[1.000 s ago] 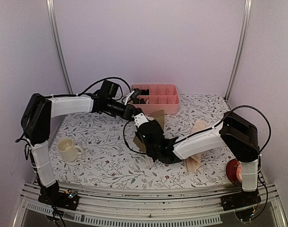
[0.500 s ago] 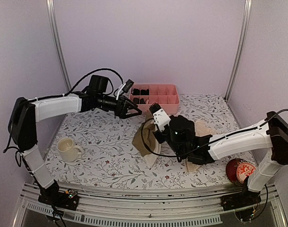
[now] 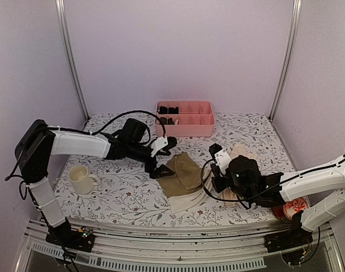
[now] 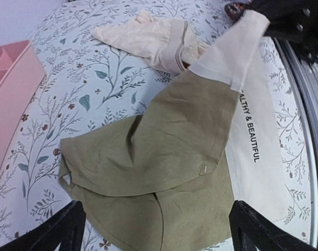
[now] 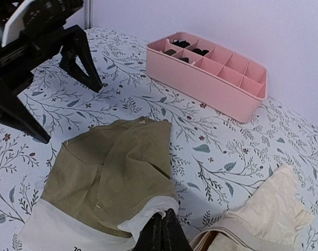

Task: Roll the underwear
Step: Pick up the underwear from the center of the board.

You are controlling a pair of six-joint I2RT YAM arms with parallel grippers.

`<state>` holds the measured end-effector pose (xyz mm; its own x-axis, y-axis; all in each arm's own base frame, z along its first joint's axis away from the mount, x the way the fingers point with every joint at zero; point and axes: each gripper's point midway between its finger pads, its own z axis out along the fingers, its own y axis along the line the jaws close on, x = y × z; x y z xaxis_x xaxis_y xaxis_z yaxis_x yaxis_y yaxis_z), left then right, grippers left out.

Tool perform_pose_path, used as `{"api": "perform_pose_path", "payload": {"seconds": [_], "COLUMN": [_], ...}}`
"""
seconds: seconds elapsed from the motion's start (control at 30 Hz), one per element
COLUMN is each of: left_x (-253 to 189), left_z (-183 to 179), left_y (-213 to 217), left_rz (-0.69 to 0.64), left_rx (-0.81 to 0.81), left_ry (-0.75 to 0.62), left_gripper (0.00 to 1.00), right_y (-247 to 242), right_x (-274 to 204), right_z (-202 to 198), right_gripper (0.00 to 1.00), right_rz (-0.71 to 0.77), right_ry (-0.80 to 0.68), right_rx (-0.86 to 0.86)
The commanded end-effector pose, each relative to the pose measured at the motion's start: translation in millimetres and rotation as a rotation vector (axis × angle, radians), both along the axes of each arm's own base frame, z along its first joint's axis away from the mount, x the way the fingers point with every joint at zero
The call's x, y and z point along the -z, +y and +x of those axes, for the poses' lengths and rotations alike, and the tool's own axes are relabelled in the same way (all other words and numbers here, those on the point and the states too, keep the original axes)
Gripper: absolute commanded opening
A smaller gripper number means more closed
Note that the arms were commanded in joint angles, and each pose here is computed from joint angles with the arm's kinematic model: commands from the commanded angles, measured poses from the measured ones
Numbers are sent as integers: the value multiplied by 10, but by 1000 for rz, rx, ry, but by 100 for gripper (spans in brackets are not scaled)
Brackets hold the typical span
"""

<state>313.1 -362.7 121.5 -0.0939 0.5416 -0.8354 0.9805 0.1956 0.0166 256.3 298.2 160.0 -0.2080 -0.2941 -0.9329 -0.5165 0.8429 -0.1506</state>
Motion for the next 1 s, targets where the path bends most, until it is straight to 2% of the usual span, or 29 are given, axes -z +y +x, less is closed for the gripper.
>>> {"api": "perform_pose_path", "payload": {"seconds": [0.0, 0.1, 0.17, 0.27, 0.4, 0.63, 0.67, 0.97], "left_x": [-45, 62, 148, 303, 427, 510, 665, 947], "left_z": [-306, -532, -586, -593, -516, -580, -603, -643], "left_y": [-294, -458, -566, -702, -799, -911, -914, -924], "left_rz": [93, 162, 208, 272, 316, 347, 372, 437], "left_rx": [70, 96, 91, 72, 32, 63, 79, 115], "left_ry": [-303, -420, -455, -439, -426, -410, -391, -389], "left_gripper": [98, 97, 92, 80, 71, 72, 72, 71], "right_y": [-245, -384, -486, -605, -684, -651, -654, -691], "right_x": [196, 254, 298, 367, 427, 517, 518, 477], "right_z": [-46, -80, -92, -100, -96, -78, -70, -74], "right_gripper": [1, 1, 1, 1, 1, 1, 1, 1], "right_rz": [55, 79, 91, 103, 122, 110, 110, 122], "right_ry": [119, 147, 161, 177, 194, 218, 217, 205], "right_rx": [72, 110, 141, 168, 194, 195, 198, 206]}}
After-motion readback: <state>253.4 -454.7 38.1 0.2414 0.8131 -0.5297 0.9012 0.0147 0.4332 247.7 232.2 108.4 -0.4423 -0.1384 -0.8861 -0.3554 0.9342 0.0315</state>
